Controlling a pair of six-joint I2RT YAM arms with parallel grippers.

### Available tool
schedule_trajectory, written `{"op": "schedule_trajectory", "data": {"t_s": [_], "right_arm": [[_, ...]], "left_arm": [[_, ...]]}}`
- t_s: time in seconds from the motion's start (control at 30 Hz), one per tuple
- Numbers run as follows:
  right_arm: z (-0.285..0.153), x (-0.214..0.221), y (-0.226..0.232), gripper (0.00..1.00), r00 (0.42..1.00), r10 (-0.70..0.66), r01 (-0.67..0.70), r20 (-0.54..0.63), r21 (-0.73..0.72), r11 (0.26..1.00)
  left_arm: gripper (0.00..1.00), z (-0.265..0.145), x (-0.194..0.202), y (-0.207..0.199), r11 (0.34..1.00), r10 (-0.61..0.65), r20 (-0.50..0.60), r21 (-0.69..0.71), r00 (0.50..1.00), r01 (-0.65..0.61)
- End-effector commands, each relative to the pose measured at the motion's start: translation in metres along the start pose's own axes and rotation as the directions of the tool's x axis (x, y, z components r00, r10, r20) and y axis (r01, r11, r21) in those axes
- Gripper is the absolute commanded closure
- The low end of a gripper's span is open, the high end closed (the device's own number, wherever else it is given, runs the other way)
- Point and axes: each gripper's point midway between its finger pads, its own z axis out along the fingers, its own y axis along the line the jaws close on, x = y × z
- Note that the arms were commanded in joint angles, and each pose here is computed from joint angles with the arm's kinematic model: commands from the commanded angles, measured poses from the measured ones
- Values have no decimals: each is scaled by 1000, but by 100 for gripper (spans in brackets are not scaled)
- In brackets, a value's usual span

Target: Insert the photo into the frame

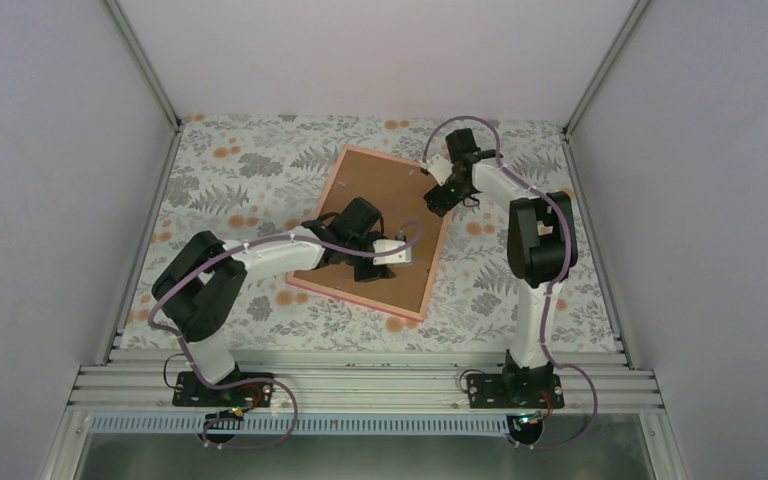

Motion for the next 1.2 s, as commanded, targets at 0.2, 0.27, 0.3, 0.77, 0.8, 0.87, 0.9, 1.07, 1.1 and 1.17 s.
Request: {"op": "schedule_trajectory", "data": {"t_s": [0.2,0.27,0.3,0.77,0.8,0.87,0.9,1.07,1.1,1.17], "right_arm": [[14,-8,-21,14,1000,-1,1,1,70,998],[18,-5,-24,14,1000,-9,10,-13,89,996],[20,-4,-26,14,1000,-12,14,-18,102,995],[25,11,-57,13,992,-95,115,-89,264,958],[26,13,-57,13,990,-101,123,-95,264,957],[27,19,-60,13,987,-111,138,-114,266,954],[27,23,-61,13,985,-116,146,-126,266,953],[25,39,-69,12,979,-122,161,-162,261,952],[24,41,-70,11,978,-121,162,-167,257,953],[23,43,-70,12,980,-111,150,-166,241,959]], "left_arm": [[57,28,-8,40,992,-67,-7,-107,998,66],[58,34,-5,46,990,-76,-17,-121,997,73],[59,37,-1,46,990,-79,-29,-121,996,75],[63,44,36,19,996,-70,-107,-63,992,64],[63,44,35,19,996,-70,-106,-64,992,64],[63,44,34,21,996,-69,-104,-68,992,62],[63,44,35,21,995,-71,-106,-71,992,63],[63,45,36,24,994,-76,-109,-81,991,67],[63,46,36,23,995,-76,-107,-80,991,68],[63,46,35,23,994,-80,-104,-78,991,72]]}}
